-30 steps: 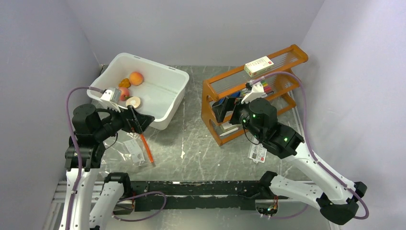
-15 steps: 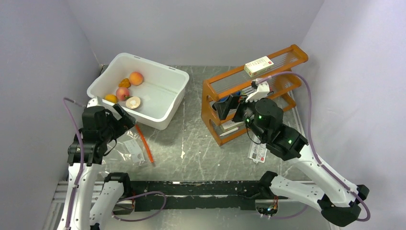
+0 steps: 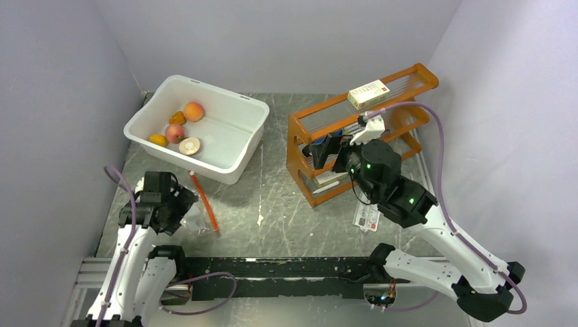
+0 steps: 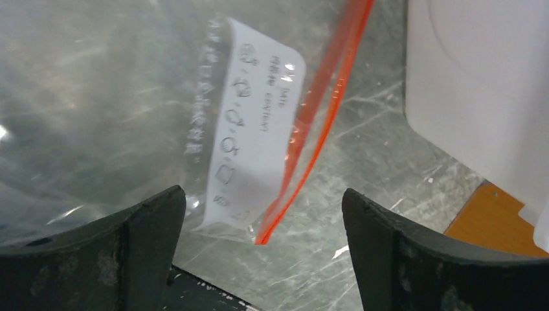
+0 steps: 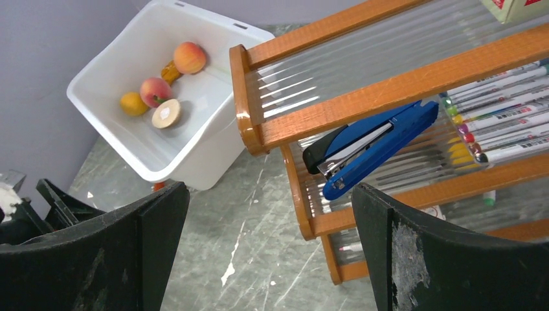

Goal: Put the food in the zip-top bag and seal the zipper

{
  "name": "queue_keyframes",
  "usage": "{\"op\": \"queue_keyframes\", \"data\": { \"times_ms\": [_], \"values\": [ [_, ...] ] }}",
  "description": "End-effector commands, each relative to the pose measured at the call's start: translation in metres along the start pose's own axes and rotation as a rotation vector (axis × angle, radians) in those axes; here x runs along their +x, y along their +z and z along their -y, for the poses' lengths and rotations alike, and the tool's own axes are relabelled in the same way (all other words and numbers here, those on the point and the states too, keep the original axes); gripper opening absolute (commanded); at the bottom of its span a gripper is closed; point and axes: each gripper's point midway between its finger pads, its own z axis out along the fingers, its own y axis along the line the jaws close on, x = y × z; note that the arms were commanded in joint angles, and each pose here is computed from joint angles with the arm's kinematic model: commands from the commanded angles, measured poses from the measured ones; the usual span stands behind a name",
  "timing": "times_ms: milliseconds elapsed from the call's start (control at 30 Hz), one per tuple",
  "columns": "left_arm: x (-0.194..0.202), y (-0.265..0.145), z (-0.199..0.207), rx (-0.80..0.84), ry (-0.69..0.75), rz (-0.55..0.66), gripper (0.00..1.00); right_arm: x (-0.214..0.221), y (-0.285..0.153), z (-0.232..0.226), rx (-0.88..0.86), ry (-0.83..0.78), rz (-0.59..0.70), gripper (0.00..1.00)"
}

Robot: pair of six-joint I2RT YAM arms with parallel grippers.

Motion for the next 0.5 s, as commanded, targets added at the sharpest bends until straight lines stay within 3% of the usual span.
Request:
{"op": "queue_keyframes", "data": {
  "times_ms": [0,167,300,467],
  "values": [
    [-0.007,0.001,0.055,0.231,-0.002,-0.010,0.86,-0.010,-0.008,0.006,0.013,-0.029,0.037,1.00],
    [-0.011,0.018,0.047,0.091,0.025,-0.026,0.84,-0.014,-0.014,0.008,0.003,-0.036,0.060,1.00],
    [0.013,0.034,0.037,0.035,0.046,-0.109,0.82,-0.024,-0.018,0.014,0.041,-0.054,0.068,1.00],
    [0.039,0.043,0.035,-0.004,0.072,-0.126,0.81,-0.025,-0.019,0.019,0.063,-0.074,0.077,1.00]
  ]
}}
